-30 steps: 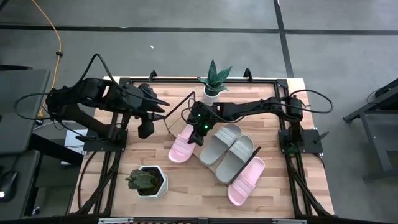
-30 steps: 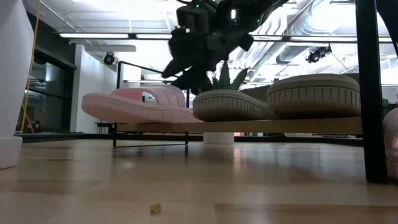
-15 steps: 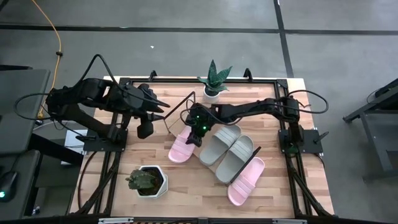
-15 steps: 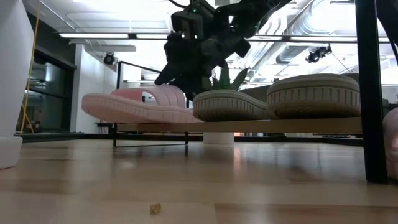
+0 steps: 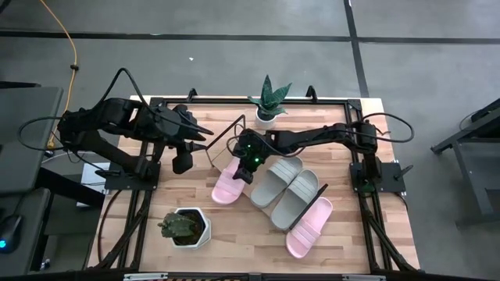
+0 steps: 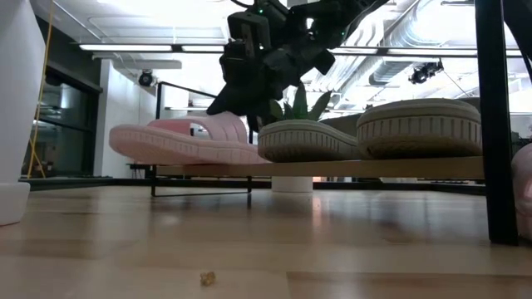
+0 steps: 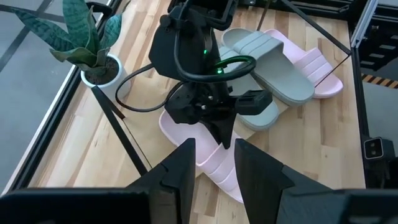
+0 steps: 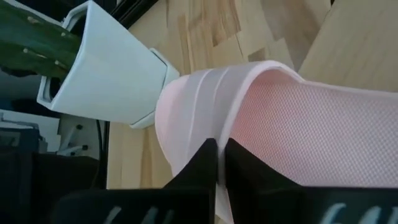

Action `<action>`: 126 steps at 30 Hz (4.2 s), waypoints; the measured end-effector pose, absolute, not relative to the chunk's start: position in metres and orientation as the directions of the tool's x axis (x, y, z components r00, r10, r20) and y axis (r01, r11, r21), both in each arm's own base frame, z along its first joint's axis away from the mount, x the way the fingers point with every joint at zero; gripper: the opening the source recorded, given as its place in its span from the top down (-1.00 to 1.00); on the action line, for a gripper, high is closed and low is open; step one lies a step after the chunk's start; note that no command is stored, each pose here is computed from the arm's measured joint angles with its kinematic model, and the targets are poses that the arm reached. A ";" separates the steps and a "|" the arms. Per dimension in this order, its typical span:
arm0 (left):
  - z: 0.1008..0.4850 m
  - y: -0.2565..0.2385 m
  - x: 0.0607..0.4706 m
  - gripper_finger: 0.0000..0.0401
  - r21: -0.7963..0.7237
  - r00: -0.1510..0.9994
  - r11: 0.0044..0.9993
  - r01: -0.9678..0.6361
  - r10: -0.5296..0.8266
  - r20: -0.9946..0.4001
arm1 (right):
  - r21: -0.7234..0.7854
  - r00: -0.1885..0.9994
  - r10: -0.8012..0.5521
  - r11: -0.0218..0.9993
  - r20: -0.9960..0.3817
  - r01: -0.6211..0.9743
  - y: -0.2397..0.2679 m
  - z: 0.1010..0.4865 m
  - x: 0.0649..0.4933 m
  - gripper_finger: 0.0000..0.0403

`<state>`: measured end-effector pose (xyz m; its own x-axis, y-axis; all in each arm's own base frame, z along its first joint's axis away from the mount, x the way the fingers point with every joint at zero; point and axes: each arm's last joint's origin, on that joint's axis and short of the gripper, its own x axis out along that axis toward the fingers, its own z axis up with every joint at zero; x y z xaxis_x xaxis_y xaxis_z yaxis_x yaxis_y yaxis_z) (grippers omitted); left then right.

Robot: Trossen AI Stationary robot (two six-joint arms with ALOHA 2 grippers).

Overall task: Pick and place slides into the shelf
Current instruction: Put the left pink slide on the shelf

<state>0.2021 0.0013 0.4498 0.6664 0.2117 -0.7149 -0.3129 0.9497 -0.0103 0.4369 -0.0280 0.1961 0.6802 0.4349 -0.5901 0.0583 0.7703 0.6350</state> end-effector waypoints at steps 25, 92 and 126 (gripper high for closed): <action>0.448 0.002 0.201 0.49 0.015 0.650 0.952 -0.306 0.221 -0.727 | 0.541 0.627 0.286 0.799 -0.725 0.261 -0.029 0.216 0.414 1.00; 0.448 0.002 0.201 0.49 0.027 0.648 0.951 -0.307 0.230 -0.726 | 0.511 0.564 0.217 0.740 -0.797 0.438 -0.014 0.233 0.382 1.00; 0.448 0.002 0.201 0.49 0.026 0.649 0.952 -0.306 0.229 -0.726 | 0.521 0.552 0.223 0.711 -0.804 0.472 -0.015 0.223 0.374 0.82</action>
<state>0.2006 0.0018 0.4484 0.6486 0.2288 -0.7259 -0.3063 0.9516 0.0262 0.3736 -0.0153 0.2230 0.5519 0.2227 -0.8036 0.4723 0.7107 0.5214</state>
